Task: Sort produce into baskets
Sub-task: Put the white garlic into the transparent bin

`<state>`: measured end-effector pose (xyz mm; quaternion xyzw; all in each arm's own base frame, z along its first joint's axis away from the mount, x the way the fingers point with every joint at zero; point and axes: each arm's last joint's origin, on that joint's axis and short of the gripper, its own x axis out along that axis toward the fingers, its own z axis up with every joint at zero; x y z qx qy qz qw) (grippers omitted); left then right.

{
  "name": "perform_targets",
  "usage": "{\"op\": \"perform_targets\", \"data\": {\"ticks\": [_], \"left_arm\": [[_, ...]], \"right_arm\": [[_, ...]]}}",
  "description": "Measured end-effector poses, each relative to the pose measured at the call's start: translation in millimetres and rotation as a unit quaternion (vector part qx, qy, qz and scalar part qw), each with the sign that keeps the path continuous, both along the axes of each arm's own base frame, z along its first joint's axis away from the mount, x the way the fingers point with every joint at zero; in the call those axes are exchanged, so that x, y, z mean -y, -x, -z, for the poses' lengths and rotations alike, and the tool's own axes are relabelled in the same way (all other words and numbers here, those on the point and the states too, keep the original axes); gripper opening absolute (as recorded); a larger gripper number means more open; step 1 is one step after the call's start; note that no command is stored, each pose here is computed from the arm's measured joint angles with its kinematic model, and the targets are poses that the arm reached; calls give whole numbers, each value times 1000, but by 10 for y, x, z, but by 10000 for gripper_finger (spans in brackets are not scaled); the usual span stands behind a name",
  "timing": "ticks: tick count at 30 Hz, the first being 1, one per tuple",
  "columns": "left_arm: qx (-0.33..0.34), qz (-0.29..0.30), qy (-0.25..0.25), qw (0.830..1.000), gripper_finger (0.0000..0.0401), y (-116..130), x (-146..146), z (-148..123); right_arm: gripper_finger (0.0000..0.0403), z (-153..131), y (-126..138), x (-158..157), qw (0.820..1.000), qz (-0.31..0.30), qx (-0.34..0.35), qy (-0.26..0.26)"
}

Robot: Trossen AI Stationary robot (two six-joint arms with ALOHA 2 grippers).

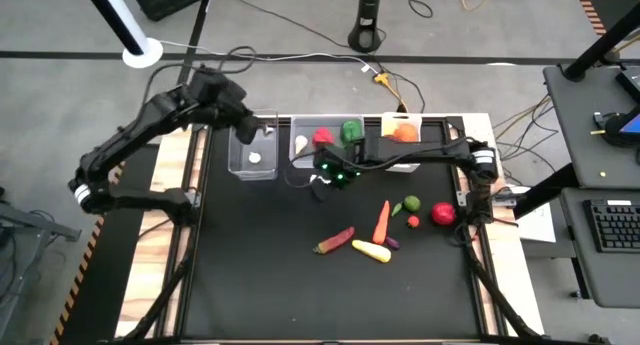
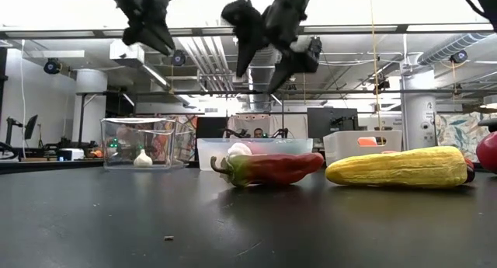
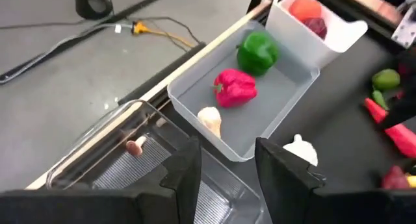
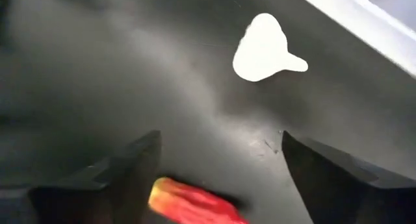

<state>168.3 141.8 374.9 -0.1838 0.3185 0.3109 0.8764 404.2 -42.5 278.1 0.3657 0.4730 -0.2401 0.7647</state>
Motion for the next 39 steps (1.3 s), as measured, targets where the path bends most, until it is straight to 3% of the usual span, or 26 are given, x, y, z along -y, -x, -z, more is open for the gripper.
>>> {"op": "perform_targets", "data": {"ticks": [7,15,28,33,39], "left_arm": [[42,-11,-30,999,127,187,237,-176],[57,-18,-52,997,127,303,321,-255],[43,-8,-56,997,127,267,293,-229],[43,-6,-57,997,127,266,292,-227],[42,-6,-58,997,127,267,293,-229]], "right_arm": [[358,467,-219,55,999,28,-39,10],[361,764,-333,165,996,55,-57,37],[361,1063,-454,318,992,88,-55,67],[344,1176,-500,328,993,83,-53,69],[292,1196,-509,318,994,78,-52,52]]}}
